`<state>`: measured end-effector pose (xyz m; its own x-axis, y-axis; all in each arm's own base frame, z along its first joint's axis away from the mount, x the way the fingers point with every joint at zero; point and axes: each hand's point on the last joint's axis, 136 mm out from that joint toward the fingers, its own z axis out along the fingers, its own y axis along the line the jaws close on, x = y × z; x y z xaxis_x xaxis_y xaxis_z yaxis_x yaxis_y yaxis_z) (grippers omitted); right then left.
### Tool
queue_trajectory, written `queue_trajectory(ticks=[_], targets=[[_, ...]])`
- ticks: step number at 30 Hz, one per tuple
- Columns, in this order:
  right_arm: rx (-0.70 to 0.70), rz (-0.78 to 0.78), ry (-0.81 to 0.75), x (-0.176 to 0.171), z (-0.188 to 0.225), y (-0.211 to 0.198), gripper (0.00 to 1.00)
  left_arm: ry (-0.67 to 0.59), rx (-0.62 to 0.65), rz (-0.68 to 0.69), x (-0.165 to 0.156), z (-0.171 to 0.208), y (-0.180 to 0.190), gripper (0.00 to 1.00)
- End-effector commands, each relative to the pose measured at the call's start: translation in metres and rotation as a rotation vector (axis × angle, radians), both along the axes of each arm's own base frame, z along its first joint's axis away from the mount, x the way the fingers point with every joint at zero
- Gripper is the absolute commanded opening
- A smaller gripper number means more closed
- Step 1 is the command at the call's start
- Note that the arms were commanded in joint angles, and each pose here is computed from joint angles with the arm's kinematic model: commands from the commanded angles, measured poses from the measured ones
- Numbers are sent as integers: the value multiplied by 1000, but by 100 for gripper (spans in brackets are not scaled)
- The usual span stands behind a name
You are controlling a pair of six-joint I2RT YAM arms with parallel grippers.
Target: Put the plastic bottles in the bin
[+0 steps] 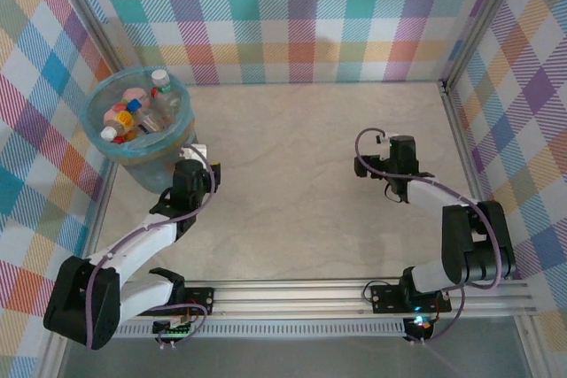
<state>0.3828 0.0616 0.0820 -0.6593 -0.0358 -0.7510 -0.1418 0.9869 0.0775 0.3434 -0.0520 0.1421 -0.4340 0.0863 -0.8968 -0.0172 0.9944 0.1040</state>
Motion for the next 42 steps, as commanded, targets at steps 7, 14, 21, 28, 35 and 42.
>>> queue_trajectory(ticks=[7,14,21,28,35,42], targets=[[56,160,-223,-5,21,22,100,-77,-112,-155,26,-15,-1,68],[109,237,-316,-22,35,32,100,-22,-109,-177,37,-36,-4,70],[175,211,-338,-22,40,21,100,-67,-133,-121,43,-44,13,71],[298,112,-332,-18,43,-13,100,-45,-141,-65,49,-60,23,74],[188,124,-462,-28,60,-20,100,-31,-147,-14,54,-63,31,77],[184,123,-427,-7,29,-22,100,-23,-154,7,55,-64,36,92]])
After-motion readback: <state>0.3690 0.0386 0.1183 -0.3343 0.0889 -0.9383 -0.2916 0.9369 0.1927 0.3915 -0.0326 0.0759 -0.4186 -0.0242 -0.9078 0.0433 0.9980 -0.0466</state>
